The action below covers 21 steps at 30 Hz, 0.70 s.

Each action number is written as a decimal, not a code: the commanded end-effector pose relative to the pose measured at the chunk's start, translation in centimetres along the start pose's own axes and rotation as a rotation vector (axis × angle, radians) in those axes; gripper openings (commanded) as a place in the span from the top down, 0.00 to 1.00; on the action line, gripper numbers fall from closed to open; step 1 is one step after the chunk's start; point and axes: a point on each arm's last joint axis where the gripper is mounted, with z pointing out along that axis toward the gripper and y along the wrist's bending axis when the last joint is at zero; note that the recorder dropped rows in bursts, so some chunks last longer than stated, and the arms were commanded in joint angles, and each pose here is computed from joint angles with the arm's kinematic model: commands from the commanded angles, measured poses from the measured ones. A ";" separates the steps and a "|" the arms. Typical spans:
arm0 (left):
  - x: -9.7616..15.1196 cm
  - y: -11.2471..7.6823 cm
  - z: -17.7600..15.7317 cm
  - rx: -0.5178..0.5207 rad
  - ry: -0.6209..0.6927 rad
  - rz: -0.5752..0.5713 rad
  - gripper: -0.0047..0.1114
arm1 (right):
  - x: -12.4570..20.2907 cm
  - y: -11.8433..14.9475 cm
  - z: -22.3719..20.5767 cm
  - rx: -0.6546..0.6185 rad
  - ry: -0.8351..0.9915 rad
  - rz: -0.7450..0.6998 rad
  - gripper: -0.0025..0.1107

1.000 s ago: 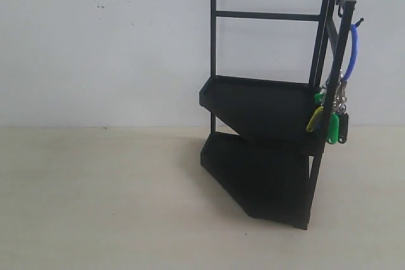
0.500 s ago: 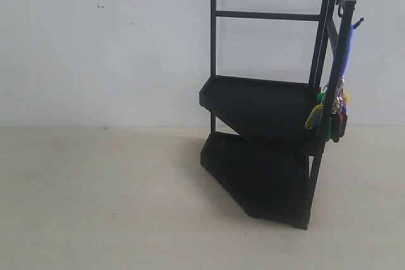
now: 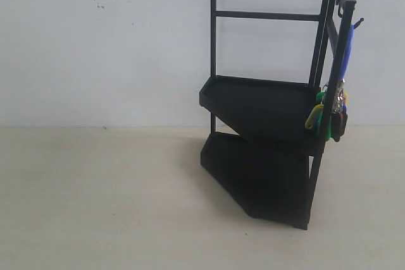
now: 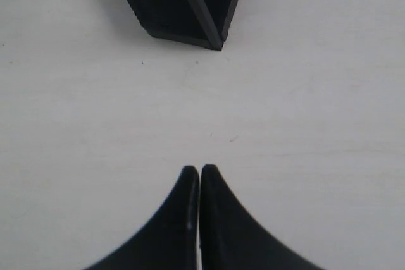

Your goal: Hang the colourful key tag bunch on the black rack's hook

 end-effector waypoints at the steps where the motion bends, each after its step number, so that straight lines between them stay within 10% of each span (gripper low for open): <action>1: -0.1 -0.1 0.0 0.010 -0.002 -0.006 0.92 | 0.7 0.4 -2.3 -0.022 -0.113 -0.007 0.98; 8: -0.1 -0.1 0.0 0.010 -0.002 -0.006 0.92 | 6.3 0.7 -7.0 -0.096 -0.430 -0.052 0.98; 15: -0.1 -0.1 0.0 0.010 -0.002 -0.006 0.92 | 9.5 -0.6 -2.3 -0.146 -0.337 0.033 0.98; 21: -0.1 -0.1 0.0 0.010 -0.002 -0.006 0.92 | 9.1 -0.8 -0.7 -0.288 -0.612 0.040 0.98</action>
